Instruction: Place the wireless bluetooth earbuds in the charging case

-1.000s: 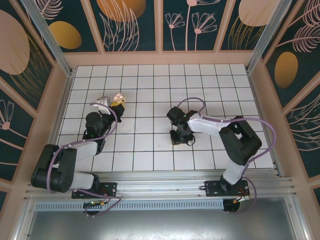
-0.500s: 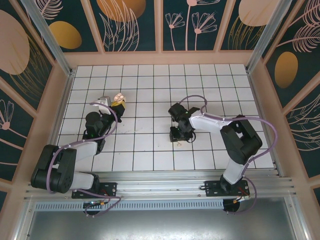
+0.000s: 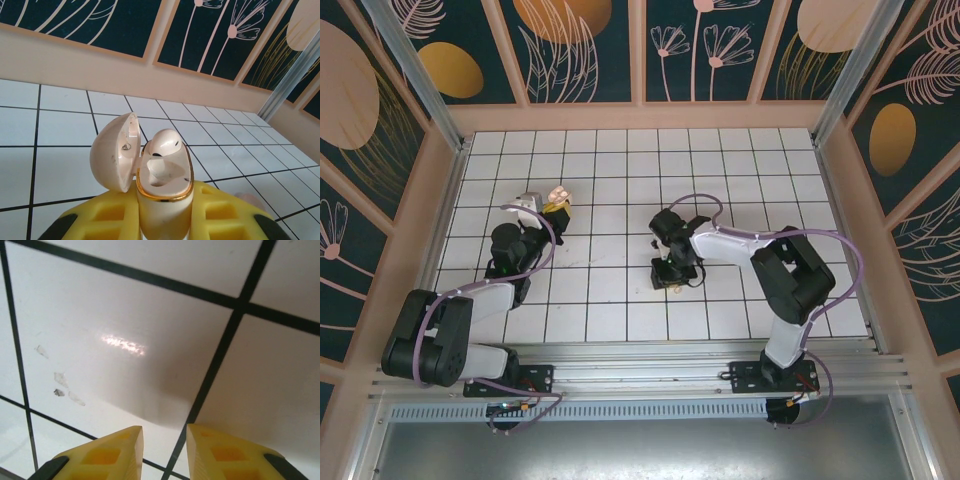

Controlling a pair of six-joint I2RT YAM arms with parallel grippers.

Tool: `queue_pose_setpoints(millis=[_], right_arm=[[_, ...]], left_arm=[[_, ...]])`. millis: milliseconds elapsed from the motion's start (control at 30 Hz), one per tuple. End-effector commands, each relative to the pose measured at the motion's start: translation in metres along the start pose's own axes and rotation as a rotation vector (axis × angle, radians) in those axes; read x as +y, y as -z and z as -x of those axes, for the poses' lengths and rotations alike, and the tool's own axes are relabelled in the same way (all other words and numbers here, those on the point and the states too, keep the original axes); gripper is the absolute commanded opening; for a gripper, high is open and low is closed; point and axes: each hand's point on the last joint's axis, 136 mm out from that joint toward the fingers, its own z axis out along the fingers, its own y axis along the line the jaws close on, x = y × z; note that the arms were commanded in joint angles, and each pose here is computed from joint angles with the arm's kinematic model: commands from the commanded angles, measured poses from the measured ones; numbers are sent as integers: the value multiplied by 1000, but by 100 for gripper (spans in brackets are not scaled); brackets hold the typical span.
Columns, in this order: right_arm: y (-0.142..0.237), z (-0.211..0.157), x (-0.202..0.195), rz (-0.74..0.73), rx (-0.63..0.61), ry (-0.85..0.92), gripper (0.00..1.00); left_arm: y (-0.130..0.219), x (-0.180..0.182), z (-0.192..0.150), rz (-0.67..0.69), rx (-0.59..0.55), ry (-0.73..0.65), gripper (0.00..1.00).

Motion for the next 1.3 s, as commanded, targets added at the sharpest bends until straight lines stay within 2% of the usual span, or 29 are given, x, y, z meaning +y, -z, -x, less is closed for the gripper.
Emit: queue_pose_setpoints(millis=[0,300,533,933,1267], right_arm=[[2,-16,6,6,60,33,28],[12,-38,7,-24,99,33,27],[37,-24,12,32,-23,-65,29],[15,-45,-8,16,40,-134,29],[3,-27,-21,-11,4,-144,29]], left_arm=[[-1,-7,18,-28,-41,-37,19],[-2,-7,16,-30,-35,-36,19],[-1,-8,17,-31,-39,-40,19],[-2,-9,19,-39,-39,-37,19],[-2,-8,20,-30,-36,-46,19]])
